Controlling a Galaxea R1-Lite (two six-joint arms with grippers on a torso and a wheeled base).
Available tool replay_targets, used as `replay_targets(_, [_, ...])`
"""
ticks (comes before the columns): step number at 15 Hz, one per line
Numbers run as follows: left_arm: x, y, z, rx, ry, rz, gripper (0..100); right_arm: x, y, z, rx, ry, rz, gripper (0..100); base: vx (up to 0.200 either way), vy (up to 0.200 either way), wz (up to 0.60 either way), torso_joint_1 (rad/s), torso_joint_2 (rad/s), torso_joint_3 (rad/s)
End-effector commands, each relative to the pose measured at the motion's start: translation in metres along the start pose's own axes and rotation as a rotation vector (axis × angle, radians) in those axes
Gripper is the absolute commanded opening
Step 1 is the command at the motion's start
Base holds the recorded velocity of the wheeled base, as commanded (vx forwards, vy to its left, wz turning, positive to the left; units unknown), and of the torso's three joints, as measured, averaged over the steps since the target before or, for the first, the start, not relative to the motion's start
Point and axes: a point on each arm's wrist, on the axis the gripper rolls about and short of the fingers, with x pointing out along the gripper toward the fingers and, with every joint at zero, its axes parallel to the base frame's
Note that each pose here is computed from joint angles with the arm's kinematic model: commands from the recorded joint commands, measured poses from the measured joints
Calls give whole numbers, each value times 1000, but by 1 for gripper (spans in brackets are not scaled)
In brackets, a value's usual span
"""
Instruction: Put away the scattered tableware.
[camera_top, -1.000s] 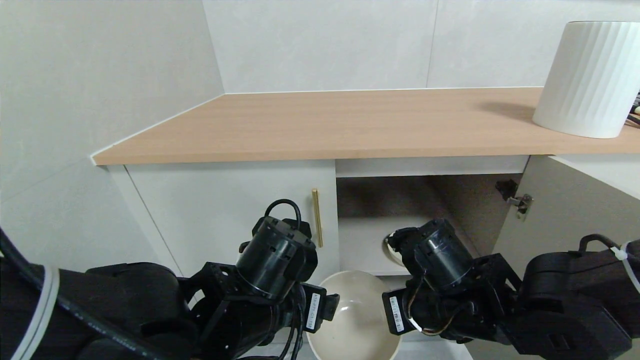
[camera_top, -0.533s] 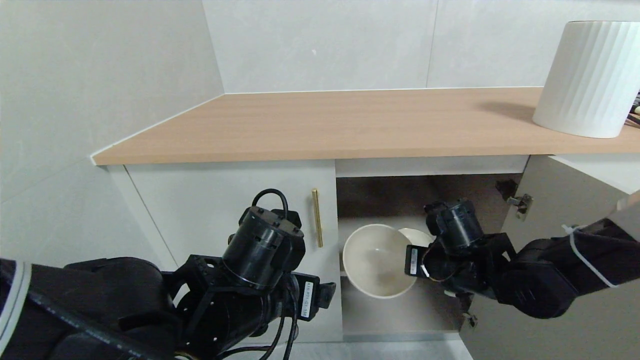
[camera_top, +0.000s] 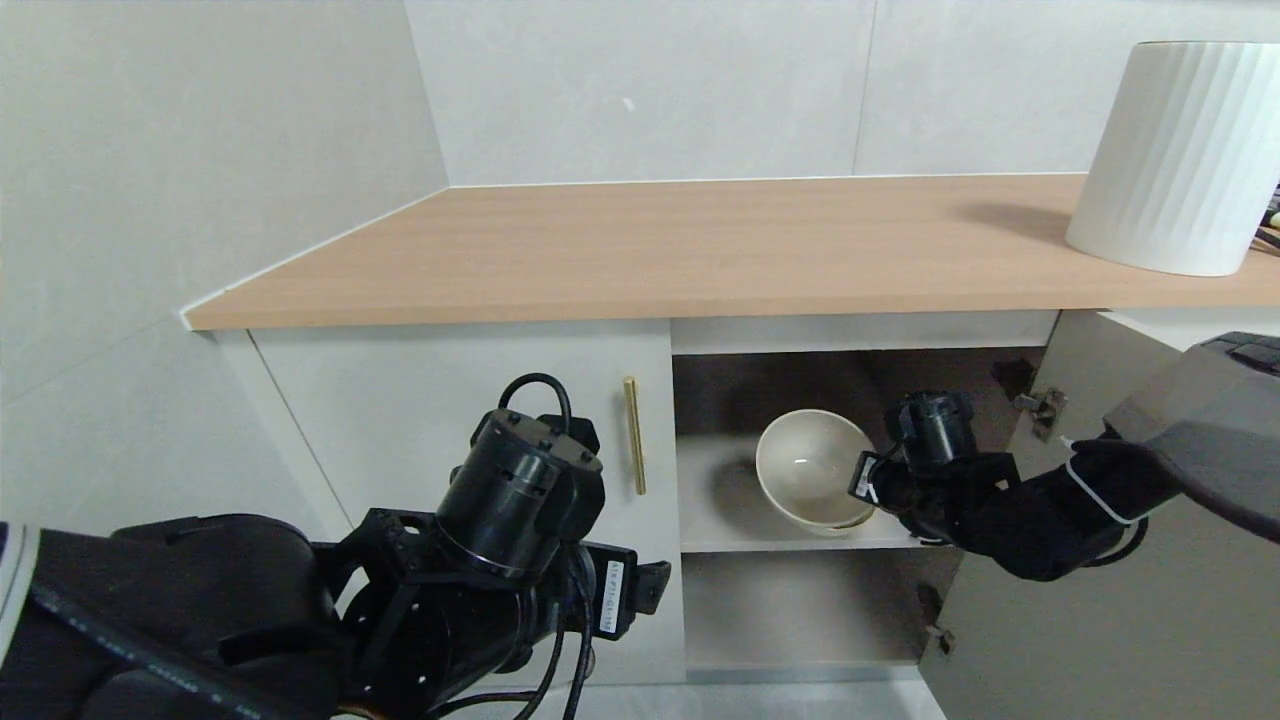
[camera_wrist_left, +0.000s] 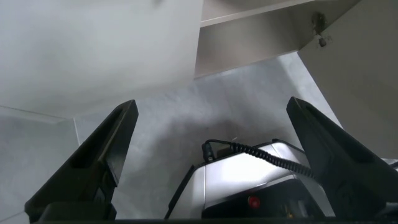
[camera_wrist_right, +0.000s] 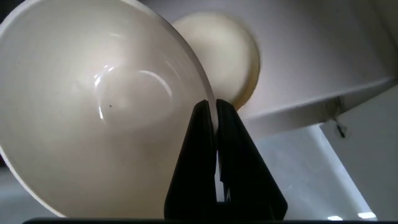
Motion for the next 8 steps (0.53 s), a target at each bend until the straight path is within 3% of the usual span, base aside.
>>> replay_targets(1, [0,0,0,-1,-1,0,100,14,-8,2,16,-8,-32,0,0,0,0,0,0,0])
replay_targets(8, [-1,0,1,-2,-3,0,100,45,-23,4,32,-22,-101,0,0,0,0,0,0,0])
